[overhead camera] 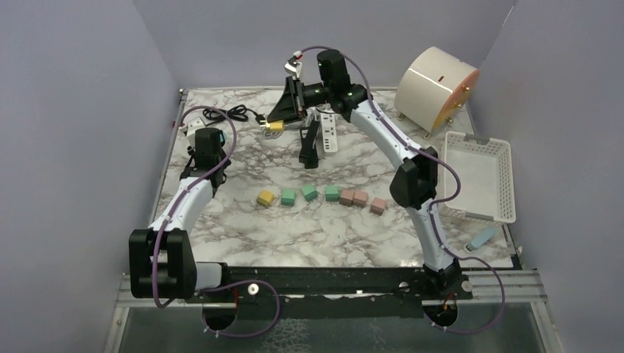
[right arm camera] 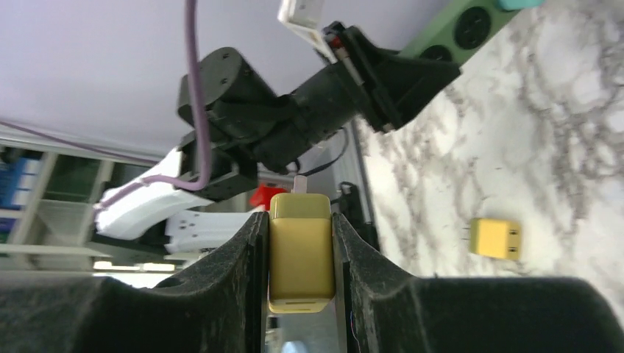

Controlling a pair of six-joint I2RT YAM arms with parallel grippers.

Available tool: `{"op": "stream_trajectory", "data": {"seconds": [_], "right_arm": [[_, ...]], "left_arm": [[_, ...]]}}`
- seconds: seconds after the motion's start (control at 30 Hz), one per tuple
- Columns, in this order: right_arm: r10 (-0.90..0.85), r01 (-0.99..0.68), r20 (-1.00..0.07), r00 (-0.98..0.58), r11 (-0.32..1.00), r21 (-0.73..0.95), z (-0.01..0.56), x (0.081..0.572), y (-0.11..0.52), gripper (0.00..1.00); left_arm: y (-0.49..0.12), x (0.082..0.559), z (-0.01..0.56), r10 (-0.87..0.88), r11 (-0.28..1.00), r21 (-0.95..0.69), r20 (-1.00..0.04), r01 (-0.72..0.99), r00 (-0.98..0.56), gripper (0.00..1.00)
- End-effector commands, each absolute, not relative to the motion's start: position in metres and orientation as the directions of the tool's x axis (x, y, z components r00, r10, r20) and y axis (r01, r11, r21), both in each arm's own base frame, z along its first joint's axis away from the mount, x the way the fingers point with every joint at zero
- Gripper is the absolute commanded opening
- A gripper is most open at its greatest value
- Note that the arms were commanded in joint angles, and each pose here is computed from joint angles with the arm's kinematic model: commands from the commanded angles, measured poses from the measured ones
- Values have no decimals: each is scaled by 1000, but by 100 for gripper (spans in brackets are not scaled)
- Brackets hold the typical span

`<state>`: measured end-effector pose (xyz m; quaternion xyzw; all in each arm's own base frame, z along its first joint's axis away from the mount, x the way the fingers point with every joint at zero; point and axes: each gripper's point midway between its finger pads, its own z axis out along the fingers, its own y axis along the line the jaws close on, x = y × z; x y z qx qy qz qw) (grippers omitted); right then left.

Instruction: Pull the plug off the socket

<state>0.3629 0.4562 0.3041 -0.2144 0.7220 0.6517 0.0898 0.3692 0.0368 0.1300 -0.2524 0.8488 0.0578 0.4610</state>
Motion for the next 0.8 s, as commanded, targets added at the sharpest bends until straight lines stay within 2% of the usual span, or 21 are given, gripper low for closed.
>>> {"op": "stream_trajectory", "data": {"seconds": [0.0,0.23,0.47,0.77], "right_arm": [[-302,-482,-404,-863,255,838,210,355,465,1],[-377,-681,-570,-730,324,657,137,337,510,1],[-360,-795,-711,-605,222,564,120,332,562,1],[-407,-813,-706,-580,231,534,68,328,569,2]], "left_arm": [[29,380,169,-378,882,-241,-875,-404,-303,0],[27,377,172,-392,884,-263,-868,-386,-304,0],[16,380,172,-396,900,-296,-862,-321,-317,0],[16,381,174,-391,903,-292,-864,-316,-318,0]]}}
